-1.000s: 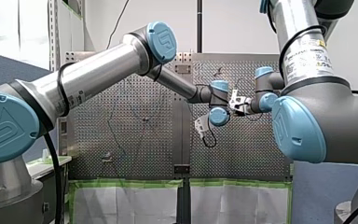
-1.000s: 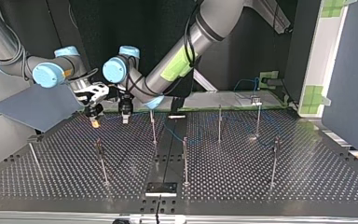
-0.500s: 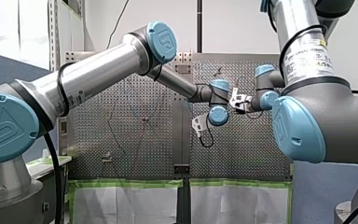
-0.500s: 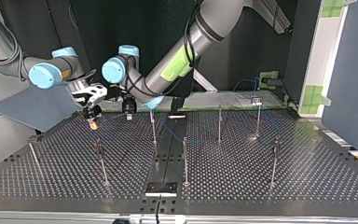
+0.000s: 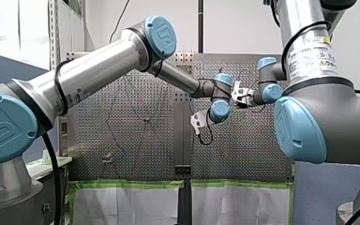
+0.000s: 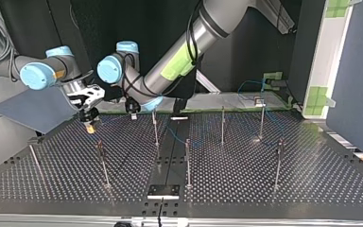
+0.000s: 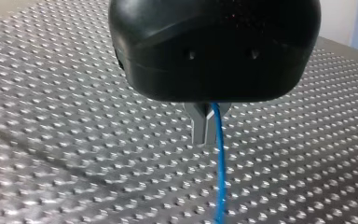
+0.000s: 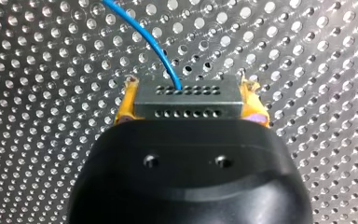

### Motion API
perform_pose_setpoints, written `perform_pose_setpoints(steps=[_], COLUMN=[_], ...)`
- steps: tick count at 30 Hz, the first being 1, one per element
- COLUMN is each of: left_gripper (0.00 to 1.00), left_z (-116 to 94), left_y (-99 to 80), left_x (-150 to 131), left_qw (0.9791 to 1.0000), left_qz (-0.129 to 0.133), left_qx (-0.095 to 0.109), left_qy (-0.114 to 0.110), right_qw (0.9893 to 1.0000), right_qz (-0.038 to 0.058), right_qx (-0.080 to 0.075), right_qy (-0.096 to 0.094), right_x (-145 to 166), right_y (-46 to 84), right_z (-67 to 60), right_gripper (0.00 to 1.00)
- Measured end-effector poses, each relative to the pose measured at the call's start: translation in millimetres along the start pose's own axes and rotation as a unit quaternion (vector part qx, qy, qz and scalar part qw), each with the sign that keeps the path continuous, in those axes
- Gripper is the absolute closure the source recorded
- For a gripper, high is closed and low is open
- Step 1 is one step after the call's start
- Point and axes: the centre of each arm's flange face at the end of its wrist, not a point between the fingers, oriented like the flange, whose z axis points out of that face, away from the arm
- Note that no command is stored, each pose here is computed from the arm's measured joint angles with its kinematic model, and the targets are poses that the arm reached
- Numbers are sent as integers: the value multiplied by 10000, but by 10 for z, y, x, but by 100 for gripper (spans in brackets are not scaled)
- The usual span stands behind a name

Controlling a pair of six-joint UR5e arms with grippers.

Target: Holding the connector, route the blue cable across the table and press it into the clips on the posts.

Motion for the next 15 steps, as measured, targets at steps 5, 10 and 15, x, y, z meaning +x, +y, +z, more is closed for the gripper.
perform_pose_setpoints(steps=[5,10,15], left_gripper=[100,100,100], left_z=[-97,-172,-205], left_y=[-97,-151,-151], left_x=[-284,-426,-523], left_qw=[9999,9998,9997], left_qz=[-98,-127,-151], left_qx=[41,48,-45], left_qy=[-101,-140,-200], right_qw=[10000,10000,9998], right_qz=[10,5,50], right_qx=[13,47,116], right_qy=[-19,68,171], right_x=[110,310,522], right_y=[-66,-149,-236], right_z=[-61,-143,-235], right_gripper=[100,100,100])
